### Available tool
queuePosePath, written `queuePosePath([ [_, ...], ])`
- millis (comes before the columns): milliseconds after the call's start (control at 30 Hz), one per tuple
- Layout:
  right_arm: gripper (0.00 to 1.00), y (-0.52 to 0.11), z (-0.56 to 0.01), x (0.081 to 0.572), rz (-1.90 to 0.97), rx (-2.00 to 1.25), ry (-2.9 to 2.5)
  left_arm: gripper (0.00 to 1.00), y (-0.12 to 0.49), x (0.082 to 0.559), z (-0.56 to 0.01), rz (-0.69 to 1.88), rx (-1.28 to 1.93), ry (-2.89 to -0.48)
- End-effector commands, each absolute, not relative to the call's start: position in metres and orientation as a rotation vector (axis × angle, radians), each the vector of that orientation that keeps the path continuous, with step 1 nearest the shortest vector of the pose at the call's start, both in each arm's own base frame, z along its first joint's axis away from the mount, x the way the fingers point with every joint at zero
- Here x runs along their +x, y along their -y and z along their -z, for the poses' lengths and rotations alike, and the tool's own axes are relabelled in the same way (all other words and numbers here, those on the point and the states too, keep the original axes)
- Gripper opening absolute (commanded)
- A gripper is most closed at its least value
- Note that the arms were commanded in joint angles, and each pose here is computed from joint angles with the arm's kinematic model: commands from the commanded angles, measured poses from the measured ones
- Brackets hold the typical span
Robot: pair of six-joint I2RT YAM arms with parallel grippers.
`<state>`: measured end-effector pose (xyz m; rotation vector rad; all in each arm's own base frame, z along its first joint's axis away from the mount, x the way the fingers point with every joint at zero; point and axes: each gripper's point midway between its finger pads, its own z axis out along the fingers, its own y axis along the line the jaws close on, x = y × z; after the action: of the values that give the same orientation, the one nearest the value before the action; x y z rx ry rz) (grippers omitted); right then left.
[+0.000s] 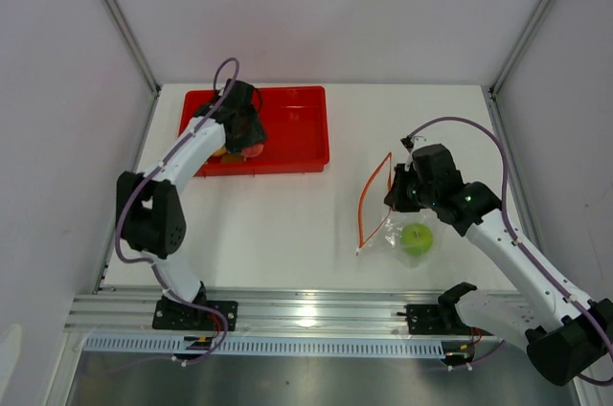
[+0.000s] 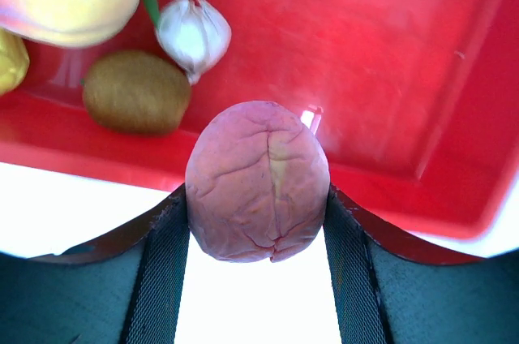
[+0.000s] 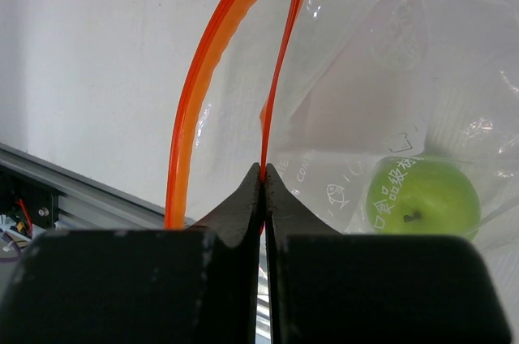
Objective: Place the food in the zip-top bag and seal the zipper
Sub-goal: Pick up the fake fruit from the bin, then place the fake fruit in the zipper food storage bag.
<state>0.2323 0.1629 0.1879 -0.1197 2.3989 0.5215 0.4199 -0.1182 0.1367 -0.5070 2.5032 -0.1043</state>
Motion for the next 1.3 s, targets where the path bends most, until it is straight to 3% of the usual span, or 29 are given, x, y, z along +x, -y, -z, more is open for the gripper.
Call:
queuePosePath([
  [0, 0.00, -0.164, -0.196, 0.232, -0.541, -0.115, -2.362, 0.11, 0.132, 0.417, -0.188, 0.312, -0.403, -2.346],
  [133, 0.00, -0.166, -0.194, 0.232, -0.546, -0.114, -2.372, 0.01, 0.167, 0.391, -0.197, 0.623, -0.230, -2.251],
  [367, 0.00, -0.169, -0.191, 0.232, -0.557, -0.122, -2.379, 0.00, 0.232, 0.313, -0.257, 1.165, 0.083, -2.015],
  [667, 0.00, -0.173, -0.186, 0.225, -0.575, -0.121, -2.393, 0.01, 0.291, 0.188, -0.292, 1.490, 0.461, -1.752],
  [867, 0.00, -0.186, -0.192, 0.214, -0.677, -0.130, -2.380, 0.01, 0.319, 0.160, -0.284, 1.589, 0.559, -1.740],
  [1267, 0.00, -0.192, -0.212, 0.199, -0.765, -0.149, -2.355, 0.00, 0.362, 0.157, -0.277, 1.686, 0.604, -1.763],
])
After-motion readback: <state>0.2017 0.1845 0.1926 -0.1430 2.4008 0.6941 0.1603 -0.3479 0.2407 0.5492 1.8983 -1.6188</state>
